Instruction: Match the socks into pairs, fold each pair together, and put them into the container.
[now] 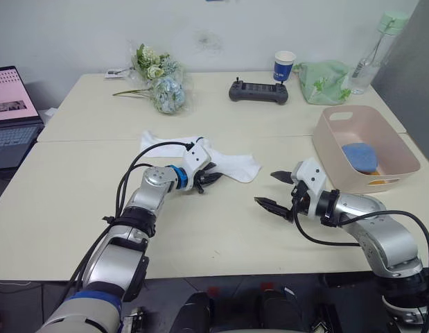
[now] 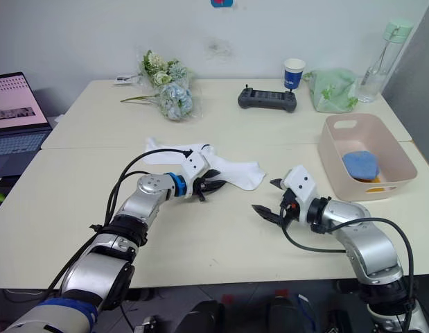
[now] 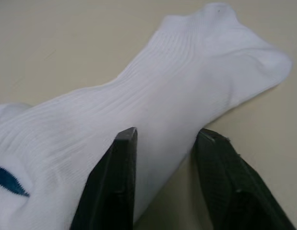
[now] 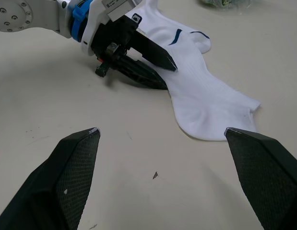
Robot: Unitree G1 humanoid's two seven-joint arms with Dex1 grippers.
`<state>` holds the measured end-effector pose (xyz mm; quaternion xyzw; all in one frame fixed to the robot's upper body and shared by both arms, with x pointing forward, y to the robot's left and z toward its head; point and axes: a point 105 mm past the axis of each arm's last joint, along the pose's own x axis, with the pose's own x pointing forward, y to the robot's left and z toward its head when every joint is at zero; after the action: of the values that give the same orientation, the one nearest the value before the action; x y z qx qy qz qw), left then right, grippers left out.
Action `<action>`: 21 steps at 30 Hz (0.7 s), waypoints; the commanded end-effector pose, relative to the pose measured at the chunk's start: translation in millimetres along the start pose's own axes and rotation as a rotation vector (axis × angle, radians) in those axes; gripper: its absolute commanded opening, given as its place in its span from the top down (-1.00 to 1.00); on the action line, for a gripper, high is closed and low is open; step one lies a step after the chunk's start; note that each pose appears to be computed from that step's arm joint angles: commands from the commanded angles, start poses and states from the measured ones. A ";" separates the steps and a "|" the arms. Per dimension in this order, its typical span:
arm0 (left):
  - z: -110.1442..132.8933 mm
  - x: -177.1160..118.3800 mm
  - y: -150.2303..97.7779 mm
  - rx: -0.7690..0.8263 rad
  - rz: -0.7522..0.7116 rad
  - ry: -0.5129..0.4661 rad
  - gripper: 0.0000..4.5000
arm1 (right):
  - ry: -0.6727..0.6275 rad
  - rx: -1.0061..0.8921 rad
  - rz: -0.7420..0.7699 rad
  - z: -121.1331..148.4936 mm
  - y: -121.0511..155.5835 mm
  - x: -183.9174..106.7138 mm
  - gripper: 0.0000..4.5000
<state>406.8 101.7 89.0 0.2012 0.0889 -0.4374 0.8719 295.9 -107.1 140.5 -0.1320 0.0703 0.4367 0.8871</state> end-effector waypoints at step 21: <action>14.9 -68.1 -133.4 -0.297 -0.309 0.107 0.43 | 0.052 -0.012 -0.127 -16.4 -40.0 -24.4 -1.00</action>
<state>261.5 72.1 78.0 0.0811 0.2436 -0.5317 0.8071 313.4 -154.8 132.6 -0.1458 0.0951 0.3708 0.9123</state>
